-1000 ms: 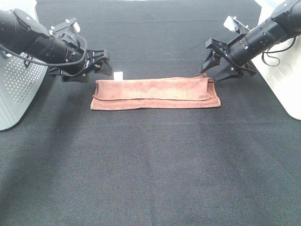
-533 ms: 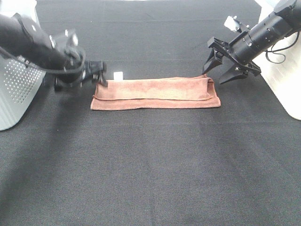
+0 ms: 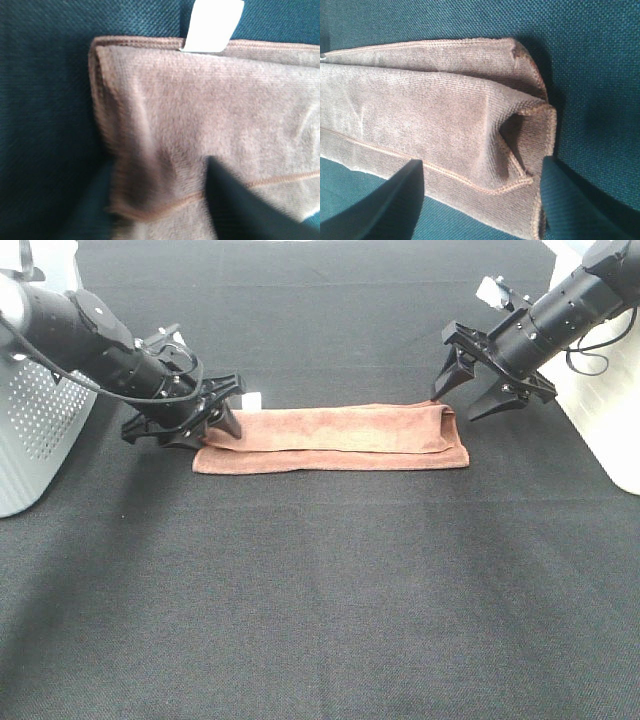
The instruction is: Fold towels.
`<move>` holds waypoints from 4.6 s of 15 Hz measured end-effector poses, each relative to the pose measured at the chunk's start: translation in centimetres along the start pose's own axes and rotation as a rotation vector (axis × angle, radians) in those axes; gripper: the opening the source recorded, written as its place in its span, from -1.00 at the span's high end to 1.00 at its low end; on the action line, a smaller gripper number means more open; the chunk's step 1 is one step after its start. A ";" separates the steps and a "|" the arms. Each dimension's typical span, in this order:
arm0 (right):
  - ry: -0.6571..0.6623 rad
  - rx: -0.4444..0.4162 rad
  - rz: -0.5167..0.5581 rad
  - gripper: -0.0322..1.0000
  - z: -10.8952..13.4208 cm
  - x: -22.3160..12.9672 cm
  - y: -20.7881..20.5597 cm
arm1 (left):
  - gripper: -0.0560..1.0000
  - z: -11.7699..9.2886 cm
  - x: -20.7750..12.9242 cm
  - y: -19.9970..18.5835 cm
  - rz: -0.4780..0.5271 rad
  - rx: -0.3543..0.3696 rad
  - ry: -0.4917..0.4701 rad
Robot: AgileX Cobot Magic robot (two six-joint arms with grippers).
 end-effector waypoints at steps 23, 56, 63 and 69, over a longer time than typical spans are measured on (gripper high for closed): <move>0.021 0.000 0.002 -0.29 0.0 0.0 0.0 | 0.84 -11.2 -2.4 -3.5 -0.020 -0.170 -0.004; -0.020 0.283 0.039 -0.29 8.2 -1.9 8.0 | -0.17 -9.2 5.8 -7.3 -0.071 -0.197 0.318; 0.014 0.220 0.035 -0.29 3.5 -1.4 6.4 | -0.17 -9.2 5.5 -7.4 -0.053 -0.198 0.320; -0.100 -0.020 -0.057 -0.29 4.5 1.2 -2.4 | -0.17 -10.9 4.8 -12.5 -0.032 -0.177 0.430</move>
Point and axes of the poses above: a point on each arm's last joint axis where the gripper is mounted, y pointing out along that axis toward the gripper, z along the wrist's bending axis when the last joint is at zero, x = y × z, the point moved 7 cm from there along y, pointing out along that axis toward the gripper, and after that the axes turned 6 degrees about -y, right-handed, at the moved point
